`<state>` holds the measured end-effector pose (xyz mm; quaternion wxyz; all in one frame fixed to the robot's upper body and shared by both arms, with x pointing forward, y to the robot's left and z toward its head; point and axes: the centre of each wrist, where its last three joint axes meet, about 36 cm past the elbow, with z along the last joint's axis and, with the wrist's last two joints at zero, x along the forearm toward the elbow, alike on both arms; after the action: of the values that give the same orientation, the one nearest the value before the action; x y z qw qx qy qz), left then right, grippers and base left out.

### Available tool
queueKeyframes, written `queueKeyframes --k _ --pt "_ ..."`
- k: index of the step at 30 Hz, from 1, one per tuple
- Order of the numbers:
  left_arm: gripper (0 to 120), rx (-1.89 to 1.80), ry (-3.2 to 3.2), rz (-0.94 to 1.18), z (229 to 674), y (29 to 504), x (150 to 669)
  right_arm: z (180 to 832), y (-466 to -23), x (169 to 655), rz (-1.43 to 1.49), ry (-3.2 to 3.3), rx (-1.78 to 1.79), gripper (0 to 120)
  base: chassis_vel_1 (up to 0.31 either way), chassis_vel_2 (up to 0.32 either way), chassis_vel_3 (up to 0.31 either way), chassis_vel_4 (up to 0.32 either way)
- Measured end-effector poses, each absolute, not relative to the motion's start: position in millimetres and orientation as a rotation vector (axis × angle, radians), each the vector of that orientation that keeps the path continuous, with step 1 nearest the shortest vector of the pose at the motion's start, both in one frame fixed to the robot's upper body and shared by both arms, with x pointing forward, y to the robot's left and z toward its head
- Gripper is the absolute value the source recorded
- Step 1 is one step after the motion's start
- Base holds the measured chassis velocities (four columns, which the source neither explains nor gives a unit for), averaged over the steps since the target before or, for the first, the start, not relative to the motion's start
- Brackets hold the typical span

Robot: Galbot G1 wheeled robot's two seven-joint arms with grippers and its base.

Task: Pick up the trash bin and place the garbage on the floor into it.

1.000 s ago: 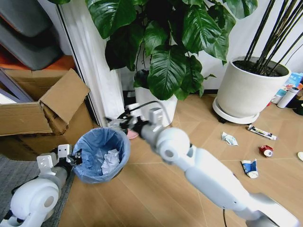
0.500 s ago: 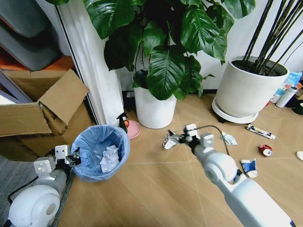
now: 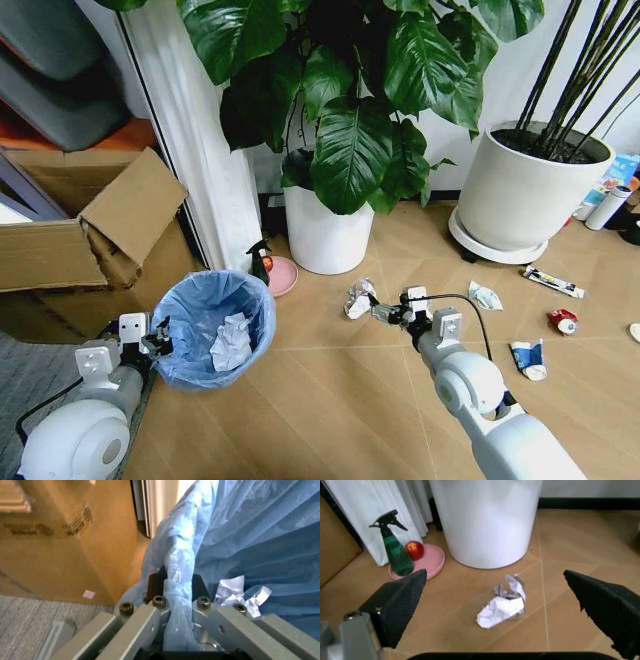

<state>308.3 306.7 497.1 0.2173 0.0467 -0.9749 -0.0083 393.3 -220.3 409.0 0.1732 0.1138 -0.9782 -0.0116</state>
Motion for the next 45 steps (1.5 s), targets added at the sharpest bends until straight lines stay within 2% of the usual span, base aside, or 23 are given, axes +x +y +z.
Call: queueKeyframes --k 25,33,45 --pt "0 0.125 -2.710 -0.026 500 307 311 373 -202 393 -0.057 -2.704 0.335 100 -0.094 0.091 0.097 -0.098" --pt "0 0.131 -2.730 -0.024 509 307 307 293 -206 431 -0.044 -2.562 0.246 100 -0.016 0.012 0.011 -0.014" --pt "0 0.133 -2.732 -0.027 512 303 297 248 -211 476 0.029 -2.507 0.221 100 0.000 0.000 0.000 0.000"
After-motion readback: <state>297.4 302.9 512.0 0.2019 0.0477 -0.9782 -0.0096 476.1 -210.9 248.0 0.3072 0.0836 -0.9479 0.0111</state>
